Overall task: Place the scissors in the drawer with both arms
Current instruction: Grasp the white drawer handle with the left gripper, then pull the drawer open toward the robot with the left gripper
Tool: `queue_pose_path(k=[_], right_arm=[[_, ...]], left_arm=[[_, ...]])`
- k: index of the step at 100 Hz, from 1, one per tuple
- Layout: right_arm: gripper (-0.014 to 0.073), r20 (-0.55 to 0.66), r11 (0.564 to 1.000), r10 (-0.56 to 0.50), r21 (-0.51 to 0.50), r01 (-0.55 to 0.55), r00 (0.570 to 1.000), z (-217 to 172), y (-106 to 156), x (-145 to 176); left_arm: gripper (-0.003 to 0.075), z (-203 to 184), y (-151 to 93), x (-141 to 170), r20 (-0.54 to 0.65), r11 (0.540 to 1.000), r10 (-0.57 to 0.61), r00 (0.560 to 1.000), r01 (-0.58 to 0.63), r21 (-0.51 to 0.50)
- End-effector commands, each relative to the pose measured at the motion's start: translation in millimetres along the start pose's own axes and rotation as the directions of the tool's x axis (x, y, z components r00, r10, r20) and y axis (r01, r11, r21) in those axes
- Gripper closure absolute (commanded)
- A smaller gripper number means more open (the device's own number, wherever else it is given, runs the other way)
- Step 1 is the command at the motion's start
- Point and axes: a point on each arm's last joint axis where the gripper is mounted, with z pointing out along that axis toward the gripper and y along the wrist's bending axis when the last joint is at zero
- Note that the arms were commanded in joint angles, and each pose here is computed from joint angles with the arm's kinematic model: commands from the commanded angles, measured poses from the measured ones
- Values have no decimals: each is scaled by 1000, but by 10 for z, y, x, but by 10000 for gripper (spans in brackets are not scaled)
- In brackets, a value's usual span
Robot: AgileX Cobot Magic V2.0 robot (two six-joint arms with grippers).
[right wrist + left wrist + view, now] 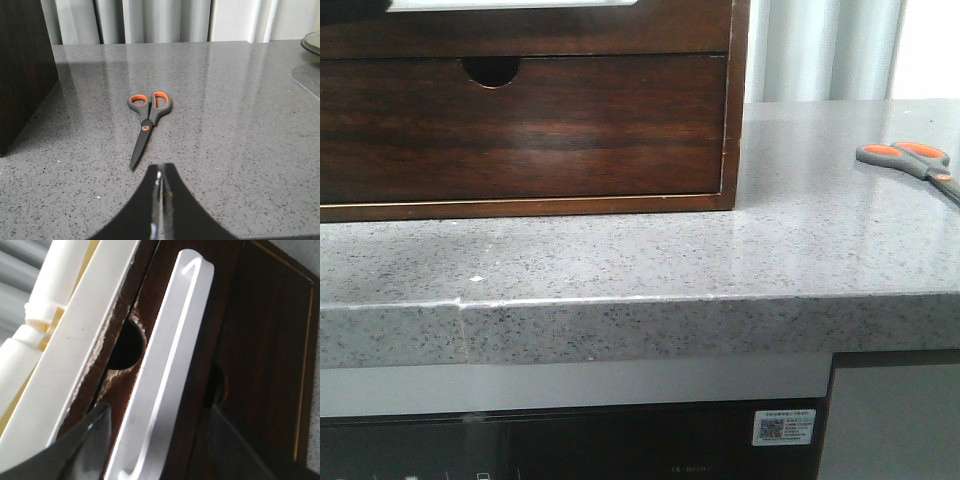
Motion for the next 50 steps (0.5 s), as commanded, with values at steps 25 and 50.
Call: queue_pose_path(k=[25, 50], right_arm=[[701, 96, 1000, -7, 2, 7, 995, -4, -3, -174], [701, 96, 1000, -7, 2, 7, 995, -4, -3, -174]], left_arm=[[349, 191, 135, -58, 38, 1000, -3, 999, 4, -16], [449, 291, 116, -5, 27, 1000, -14, 1000, 14, 7]])
